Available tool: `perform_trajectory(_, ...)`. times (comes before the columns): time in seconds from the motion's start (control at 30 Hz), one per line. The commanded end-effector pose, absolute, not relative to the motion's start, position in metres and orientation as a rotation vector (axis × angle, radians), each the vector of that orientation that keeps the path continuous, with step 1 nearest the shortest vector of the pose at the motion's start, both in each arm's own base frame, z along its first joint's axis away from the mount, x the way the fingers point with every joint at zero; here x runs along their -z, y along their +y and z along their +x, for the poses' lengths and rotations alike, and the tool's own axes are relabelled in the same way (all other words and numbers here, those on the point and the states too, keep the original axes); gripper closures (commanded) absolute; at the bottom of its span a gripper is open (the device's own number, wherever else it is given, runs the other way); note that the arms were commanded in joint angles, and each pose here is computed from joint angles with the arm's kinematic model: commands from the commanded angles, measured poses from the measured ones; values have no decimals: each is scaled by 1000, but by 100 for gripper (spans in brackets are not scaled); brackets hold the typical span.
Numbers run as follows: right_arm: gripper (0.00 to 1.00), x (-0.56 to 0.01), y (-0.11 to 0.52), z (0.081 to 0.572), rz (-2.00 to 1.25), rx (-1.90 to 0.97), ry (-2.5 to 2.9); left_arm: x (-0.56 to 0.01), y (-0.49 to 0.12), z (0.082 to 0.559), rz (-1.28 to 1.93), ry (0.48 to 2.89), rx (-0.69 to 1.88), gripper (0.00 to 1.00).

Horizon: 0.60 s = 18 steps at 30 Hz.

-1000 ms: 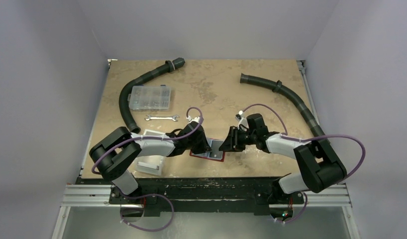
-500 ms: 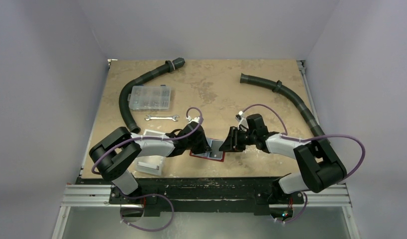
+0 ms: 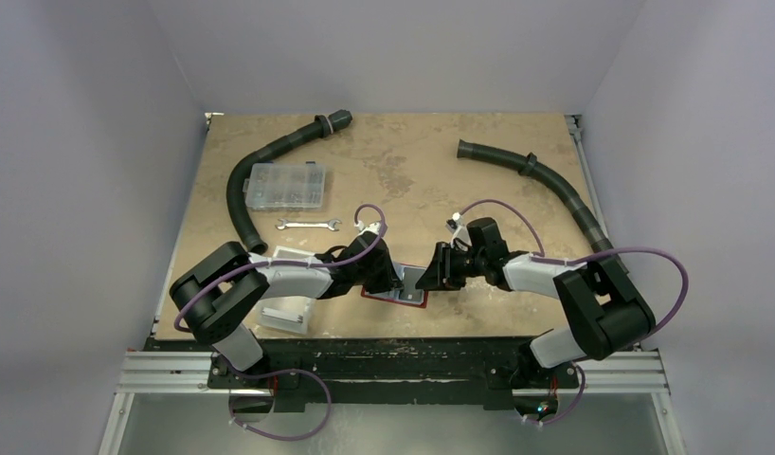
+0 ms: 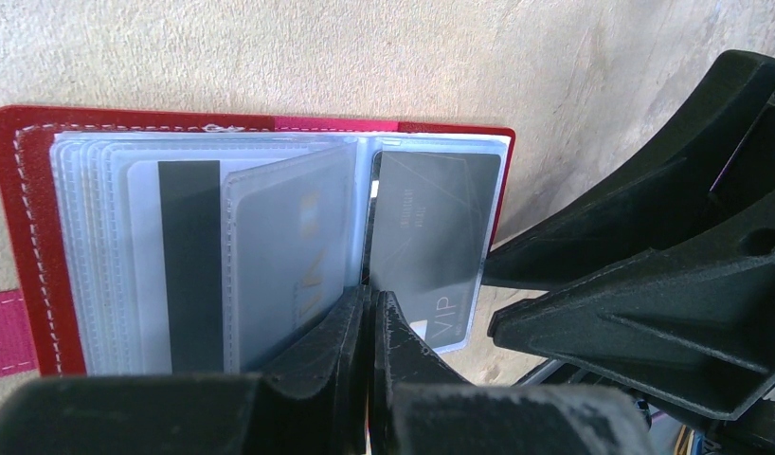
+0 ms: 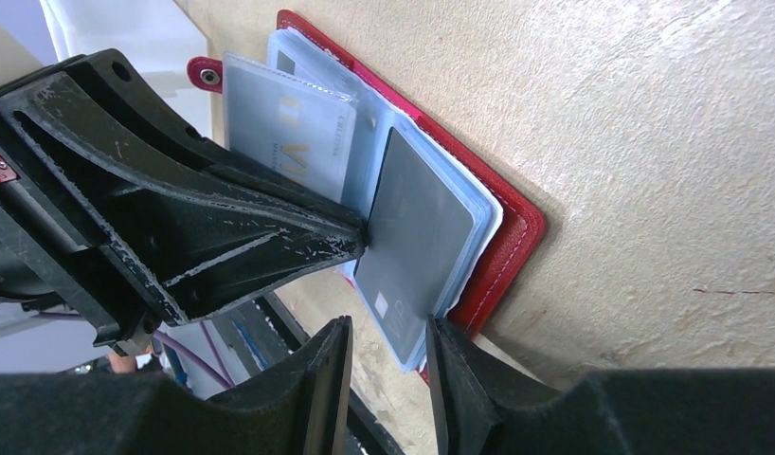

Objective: Put the credit cards into the card holder
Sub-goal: Insert the credit card into the card holder.

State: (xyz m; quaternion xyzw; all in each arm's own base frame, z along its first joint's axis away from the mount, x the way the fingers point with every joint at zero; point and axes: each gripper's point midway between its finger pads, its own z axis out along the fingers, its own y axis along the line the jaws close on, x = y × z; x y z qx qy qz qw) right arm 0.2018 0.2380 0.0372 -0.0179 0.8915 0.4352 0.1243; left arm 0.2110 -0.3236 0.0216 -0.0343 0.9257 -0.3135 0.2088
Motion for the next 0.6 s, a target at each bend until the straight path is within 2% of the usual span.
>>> perform_trajectory(0.0,58,-40,238,201,-71,-1263,2581,-19,-315,211,-95,2572,835,100)
perform_trajectory(0.57,59,-35,237,195,-67,-1280,2588,-20,-314,211,-97,2569,833,100)
